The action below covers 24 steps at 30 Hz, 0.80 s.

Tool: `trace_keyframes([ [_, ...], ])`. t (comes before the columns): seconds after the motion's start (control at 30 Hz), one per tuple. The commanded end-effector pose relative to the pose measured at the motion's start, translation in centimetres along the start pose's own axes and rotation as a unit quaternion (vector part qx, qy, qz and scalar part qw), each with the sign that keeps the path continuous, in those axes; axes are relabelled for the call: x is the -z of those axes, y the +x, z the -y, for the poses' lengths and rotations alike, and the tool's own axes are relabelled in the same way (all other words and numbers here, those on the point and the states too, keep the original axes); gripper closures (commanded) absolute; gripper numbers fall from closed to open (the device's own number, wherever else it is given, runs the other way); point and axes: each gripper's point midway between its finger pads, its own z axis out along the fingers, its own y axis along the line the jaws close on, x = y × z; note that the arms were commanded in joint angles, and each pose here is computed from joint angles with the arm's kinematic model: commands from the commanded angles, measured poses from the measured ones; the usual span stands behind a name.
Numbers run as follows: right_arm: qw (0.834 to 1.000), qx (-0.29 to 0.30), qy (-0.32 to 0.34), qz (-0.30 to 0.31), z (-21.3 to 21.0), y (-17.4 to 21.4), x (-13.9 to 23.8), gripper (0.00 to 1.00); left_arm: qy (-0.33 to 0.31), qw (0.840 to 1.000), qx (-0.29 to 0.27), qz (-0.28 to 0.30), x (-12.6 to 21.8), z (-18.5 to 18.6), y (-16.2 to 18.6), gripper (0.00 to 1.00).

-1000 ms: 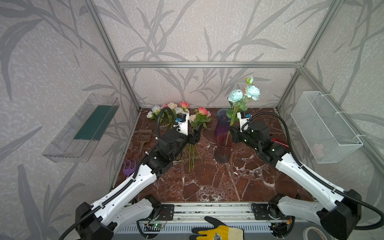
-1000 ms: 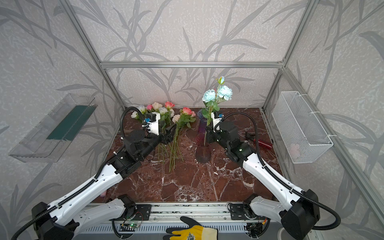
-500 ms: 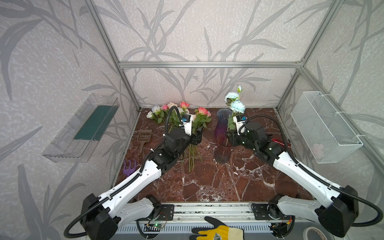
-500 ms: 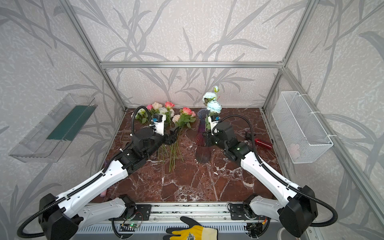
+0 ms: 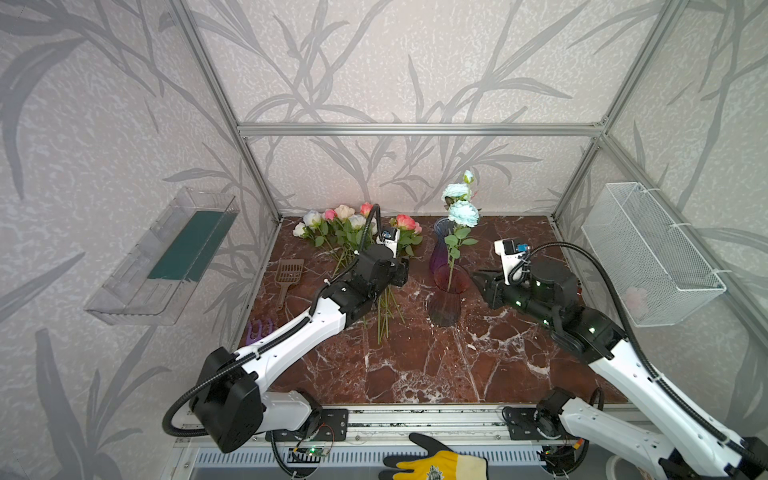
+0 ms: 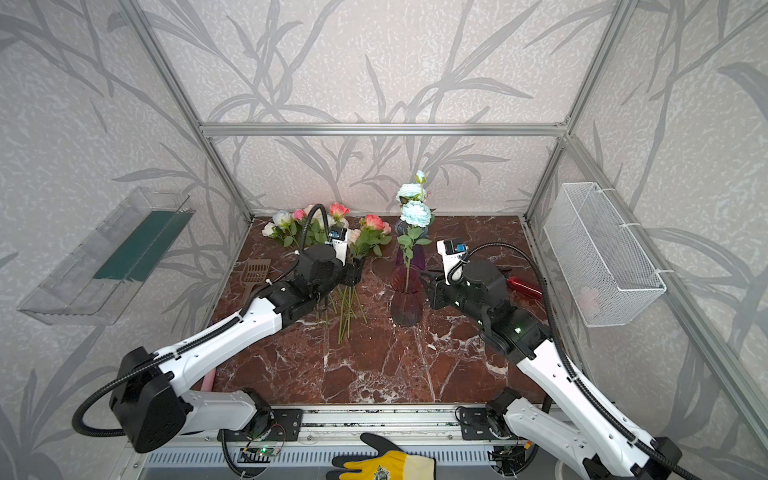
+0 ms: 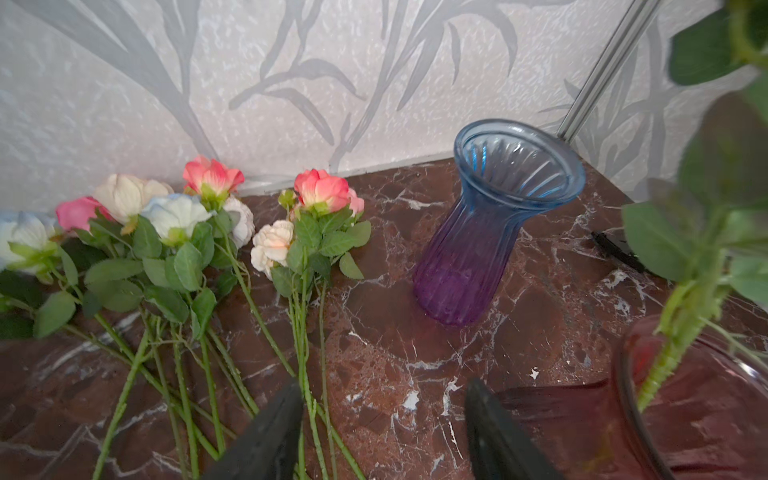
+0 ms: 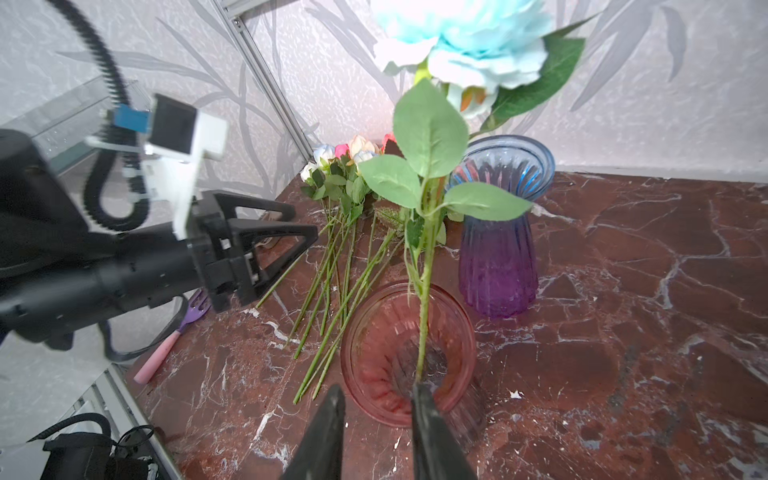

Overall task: Arrange the flowers into the vase
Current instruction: 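Open right gripper and draw back while left gripper reaches to the stems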

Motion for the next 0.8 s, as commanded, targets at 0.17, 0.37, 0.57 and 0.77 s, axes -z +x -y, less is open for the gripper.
trace_keyframes([
  [0.17, 0.998, -0.011, 0.065, -0.005, 3.4, 3.6, 2.0, 0.74, -0.066, 0.973, 0.049, -0.216, -6.5, -5.0, 7.3, 0.61],
  [0.37, 0.997, -0.027, 0.065, -0.023, 4.1, 5.8, 1.2, 0.74, -0.135, 0.926, 0.062, -0.347, -8.4, -8.2, 12.6, 0.69],
  [0.57, 0.997, -0.033, 0.065, -0.021, 4.5, 6.1, 1.1, 0.74, -0.138, 0.911, 0.045, -0.386, -8.8, -8.5, 15.2, 0.68],
  [0.77, 0.997, -0.035, 0.060, -0.022, 4.6, 6.0, 0.9, 0.74, -0.112, 0.907, 0.047, -0.403, -9.9, -7.7, 17.1, 0.68],
])
